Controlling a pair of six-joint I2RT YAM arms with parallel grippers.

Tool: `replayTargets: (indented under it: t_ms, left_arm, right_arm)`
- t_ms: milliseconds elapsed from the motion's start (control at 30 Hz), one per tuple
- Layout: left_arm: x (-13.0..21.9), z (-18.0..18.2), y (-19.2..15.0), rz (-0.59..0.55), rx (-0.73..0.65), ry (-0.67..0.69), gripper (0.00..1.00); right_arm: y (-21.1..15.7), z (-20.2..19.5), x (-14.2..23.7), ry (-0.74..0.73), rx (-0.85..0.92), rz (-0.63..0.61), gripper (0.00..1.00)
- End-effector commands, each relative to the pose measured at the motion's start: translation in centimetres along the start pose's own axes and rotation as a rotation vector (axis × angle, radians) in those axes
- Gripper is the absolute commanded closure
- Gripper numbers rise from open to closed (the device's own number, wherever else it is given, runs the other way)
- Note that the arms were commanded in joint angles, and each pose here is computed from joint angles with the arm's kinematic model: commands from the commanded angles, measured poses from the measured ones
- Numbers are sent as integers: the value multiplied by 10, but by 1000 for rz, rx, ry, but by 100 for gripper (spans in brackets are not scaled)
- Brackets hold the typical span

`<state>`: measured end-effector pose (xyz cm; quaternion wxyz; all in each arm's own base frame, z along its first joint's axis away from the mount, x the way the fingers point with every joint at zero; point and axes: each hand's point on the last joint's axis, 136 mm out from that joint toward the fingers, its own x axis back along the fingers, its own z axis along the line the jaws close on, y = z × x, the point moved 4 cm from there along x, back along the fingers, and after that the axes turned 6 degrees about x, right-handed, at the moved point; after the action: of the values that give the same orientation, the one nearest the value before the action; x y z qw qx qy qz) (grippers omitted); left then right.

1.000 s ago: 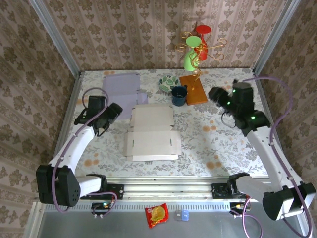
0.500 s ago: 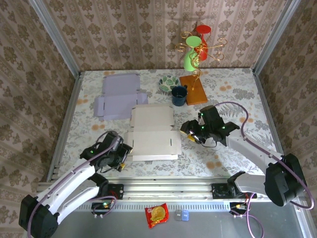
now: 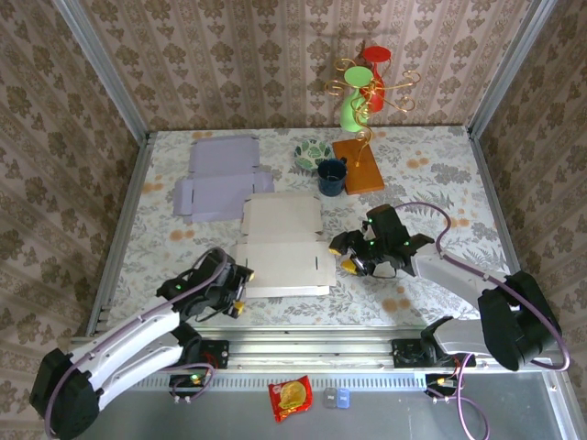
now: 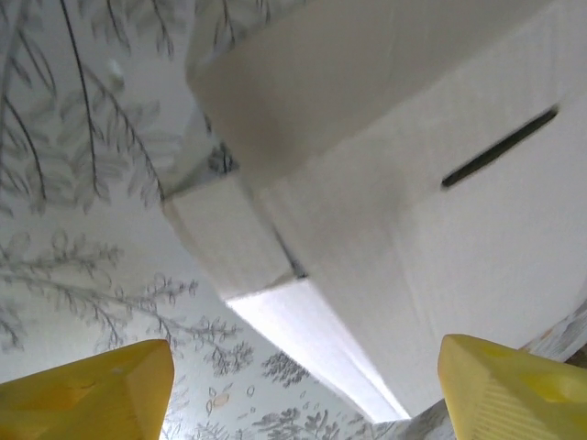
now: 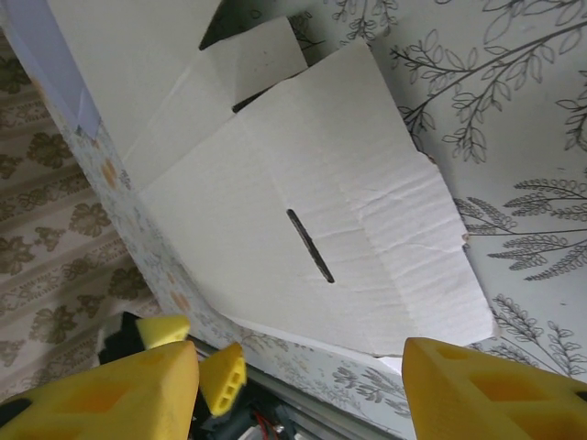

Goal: Fold the paper box

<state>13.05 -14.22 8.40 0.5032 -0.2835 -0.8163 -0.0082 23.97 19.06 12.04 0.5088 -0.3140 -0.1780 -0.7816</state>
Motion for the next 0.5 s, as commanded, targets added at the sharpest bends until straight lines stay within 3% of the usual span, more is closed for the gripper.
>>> replayTargets:
  t_ms: [0, 167, 467]
  left_arm:
    - [-5, -3, -13, 20, 157, -44, 23]
    - [-19, -18, -16, -34, 162, -200, 25]
    - [-36, -6, -24, -52, 132, -200, 29]
  right_arm:
    - [0, 5, -7, 39, -16, 17, 38]
    - [6, 12, -15, 66, -38, 23, 38]
    - [14, 17, -32, 79, -67, 52, 38]
